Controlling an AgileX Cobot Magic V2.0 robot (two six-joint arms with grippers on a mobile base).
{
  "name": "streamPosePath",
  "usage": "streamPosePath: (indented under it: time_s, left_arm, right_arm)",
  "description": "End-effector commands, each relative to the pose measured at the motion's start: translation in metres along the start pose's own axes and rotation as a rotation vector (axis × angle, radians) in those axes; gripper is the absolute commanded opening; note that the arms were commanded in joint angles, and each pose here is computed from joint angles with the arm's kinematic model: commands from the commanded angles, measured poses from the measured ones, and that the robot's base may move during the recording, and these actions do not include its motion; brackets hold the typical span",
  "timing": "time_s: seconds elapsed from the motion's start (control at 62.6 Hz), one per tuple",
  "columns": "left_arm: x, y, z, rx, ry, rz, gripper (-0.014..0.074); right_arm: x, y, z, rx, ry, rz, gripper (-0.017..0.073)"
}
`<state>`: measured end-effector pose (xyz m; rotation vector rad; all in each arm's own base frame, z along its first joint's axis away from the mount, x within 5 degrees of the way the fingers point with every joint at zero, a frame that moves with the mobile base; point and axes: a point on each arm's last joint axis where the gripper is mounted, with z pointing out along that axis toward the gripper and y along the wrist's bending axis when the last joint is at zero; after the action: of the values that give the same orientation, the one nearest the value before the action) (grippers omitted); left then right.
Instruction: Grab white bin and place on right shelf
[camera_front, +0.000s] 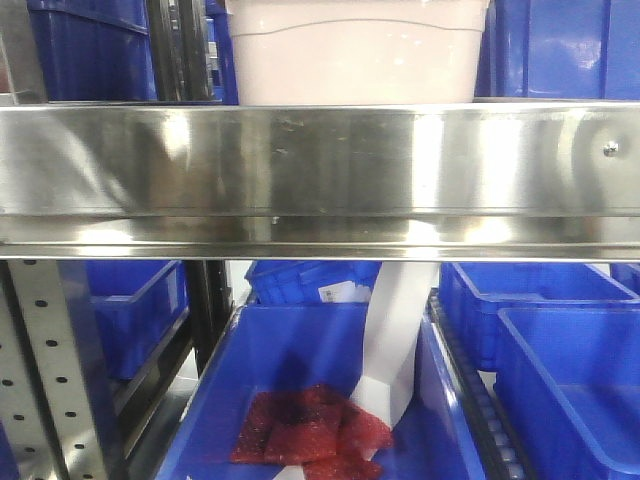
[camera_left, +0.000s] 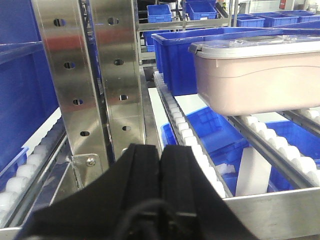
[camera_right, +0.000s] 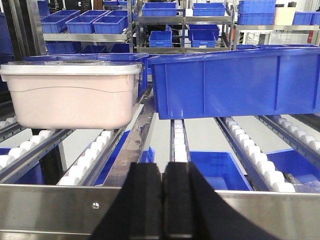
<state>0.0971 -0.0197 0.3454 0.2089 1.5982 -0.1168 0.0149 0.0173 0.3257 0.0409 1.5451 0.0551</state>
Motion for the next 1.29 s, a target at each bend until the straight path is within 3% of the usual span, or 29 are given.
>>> streamPosePath:
  time_s: [0.0,0.24,0.383,0.463,0.495,0.607,0.943,0.991,1.054,1.278]
  left_arm:
    - [-0.018,0.003,-0.002,-0.026,-0.119,-0.009,-0.0117]
    - [-0.015,0.002,-0.002,-0.014,-0.086,-0.009,-0.0117]
    - [0.002,0.001,-0.002,-0.018,-0.056,-0.013,-0.0117]
    - [0.014,0.001,-0.009,-0.031,-0.067,-0.049,-0.0117]
    - [0.019,0.002,-0.013,-0.045,-0.081,-0.060,-0.0117]
    - [0.041,0.003,-0.030,-0.103,-0.119,-0.012,-0.0117]
    - [0.133,0.005,-0.041,-0.231,-0.239,-0.004,-0.0117]
    - [0.135,0.004,-0.040,-0.208,-0.174,-0.012,-0.0117]
    - [0.138,0.003,-0.039,-0.205,-0.162,-0.032,-0.0117]
    - [0.138,0.003,-0.039,-0.206,-0.165,-0.032,-0.0117]
  right_arm:
    - [-0.014,-0.001,-0.001,0.016,-0.096,0.018,0.0071]
    - [-0.014,-0.001,-0.001,0.016,-0.096,0.018,0.0071]
    - [-0.014,-0.001,-0.001,0.016,-0.096,0.018,0.0071]
    - [-0.014,-0.001,-0.001,0.016,-0.096,0.018,0.0071]
    - [-0.014,-0.001,-0.001,0.016,-0.096,0.018,0.0071]
    - [-0.014,-0.001,-0.001,0.016,-0.096,0.018,0.0071]
    - [-0.014,-0.001,-0.001,0.016,-0.095,0.018,0.0071]
    - [-0.014,-0.001,-0.001,0.016,-0.095,0.018,0.0071]
    - [-0.014,-0.001,-0.001,0.016,-0.095,0.018,0.0071]
    - [-0.014,-0.001,-0.001,0.016,-0.095,0.018,0.0071]
